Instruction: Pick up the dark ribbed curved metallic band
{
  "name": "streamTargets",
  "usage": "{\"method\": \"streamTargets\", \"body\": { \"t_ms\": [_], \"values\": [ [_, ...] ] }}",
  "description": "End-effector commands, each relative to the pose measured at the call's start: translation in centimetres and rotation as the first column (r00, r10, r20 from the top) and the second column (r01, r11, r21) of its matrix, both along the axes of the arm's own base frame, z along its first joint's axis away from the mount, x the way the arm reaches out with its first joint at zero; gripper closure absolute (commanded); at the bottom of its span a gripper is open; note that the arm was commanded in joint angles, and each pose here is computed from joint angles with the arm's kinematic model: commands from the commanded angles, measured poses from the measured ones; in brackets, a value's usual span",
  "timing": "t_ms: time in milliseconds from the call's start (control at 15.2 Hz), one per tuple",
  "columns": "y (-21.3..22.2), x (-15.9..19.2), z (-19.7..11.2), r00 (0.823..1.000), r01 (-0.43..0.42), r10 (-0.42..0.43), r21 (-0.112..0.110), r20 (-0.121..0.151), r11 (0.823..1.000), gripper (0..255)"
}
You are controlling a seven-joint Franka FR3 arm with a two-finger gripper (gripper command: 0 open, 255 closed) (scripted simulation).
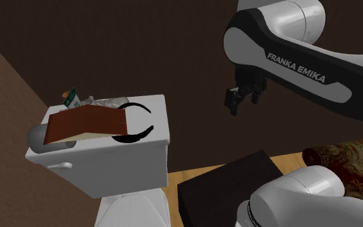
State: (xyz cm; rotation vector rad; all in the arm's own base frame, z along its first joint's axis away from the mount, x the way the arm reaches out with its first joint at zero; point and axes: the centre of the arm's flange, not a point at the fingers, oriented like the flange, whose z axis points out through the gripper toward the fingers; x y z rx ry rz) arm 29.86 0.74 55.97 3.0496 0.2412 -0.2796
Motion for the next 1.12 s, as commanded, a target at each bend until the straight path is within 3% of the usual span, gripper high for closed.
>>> {"method": "streamTargets", "body": {
  "t_ms": [0, 528, 1056],
  "values": [
    [0.0, 0.0, 0.0, 1.000, 0.000, 0.000, 0.000, 0.000, 1.000, 0],
    [8.9, 5.4, -1.8, 0.991, -0.103, 0.108, -0.057, 0.078, 0.993, 0],
    [18.2, 9.9, -3.7, 0.965, -0.200, 0.217, -0.120, 0.149, 0.972, 0]
  ]
}}
